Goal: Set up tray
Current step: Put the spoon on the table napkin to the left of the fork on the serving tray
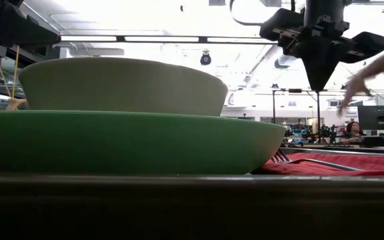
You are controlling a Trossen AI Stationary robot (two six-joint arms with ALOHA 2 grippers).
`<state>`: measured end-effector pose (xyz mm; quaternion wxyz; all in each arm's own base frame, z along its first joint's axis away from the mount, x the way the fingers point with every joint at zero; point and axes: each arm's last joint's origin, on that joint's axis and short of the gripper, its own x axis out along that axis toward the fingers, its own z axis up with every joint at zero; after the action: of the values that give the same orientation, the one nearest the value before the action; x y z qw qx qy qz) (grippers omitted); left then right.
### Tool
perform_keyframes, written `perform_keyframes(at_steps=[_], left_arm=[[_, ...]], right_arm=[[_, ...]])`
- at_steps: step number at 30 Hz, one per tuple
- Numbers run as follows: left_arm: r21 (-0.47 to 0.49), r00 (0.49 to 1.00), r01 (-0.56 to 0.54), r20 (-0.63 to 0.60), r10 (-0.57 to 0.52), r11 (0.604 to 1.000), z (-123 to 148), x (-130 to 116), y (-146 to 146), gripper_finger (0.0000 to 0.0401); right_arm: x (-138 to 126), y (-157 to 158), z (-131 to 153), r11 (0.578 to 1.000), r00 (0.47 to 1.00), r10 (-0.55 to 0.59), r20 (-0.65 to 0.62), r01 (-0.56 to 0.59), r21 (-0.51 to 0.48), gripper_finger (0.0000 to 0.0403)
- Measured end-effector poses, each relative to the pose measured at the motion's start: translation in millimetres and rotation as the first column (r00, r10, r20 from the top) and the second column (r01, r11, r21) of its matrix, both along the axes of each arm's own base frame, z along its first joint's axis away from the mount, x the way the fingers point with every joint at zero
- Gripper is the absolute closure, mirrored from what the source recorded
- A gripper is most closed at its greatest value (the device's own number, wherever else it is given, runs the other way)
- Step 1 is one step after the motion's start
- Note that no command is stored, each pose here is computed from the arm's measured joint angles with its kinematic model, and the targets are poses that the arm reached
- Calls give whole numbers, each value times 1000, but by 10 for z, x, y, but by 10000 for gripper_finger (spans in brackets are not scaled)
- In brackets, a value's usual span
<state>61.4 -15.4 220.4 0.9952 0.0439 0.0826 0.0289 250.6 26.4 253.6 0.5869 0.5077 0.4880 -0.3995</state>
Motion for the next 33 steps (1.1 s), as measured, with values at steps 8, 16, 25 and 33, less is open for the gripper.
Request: perform_keyframes(at_steps=[8,16,25,33], left_arm=[[-2,1000,-9,1,9,1000,-1,0,2,332],[-23,1000,-24,4,24,999,1,-1,6,332],[-43,998,-59,8,60,997,0,-1,15,332],[-46,998,-61,8,62,997,0,-1,15,332]], right_arm=[[5,-103,-1,1000,1000,7,-2,-7,-11,390],[-41,-212,-10,999,998,-37,-55,35,-36,372],[-57,-333,-12,997,996,-58,-71,55,-48,351],[-58,-379,-12,995,995,-66,-70,60,-82,339]])
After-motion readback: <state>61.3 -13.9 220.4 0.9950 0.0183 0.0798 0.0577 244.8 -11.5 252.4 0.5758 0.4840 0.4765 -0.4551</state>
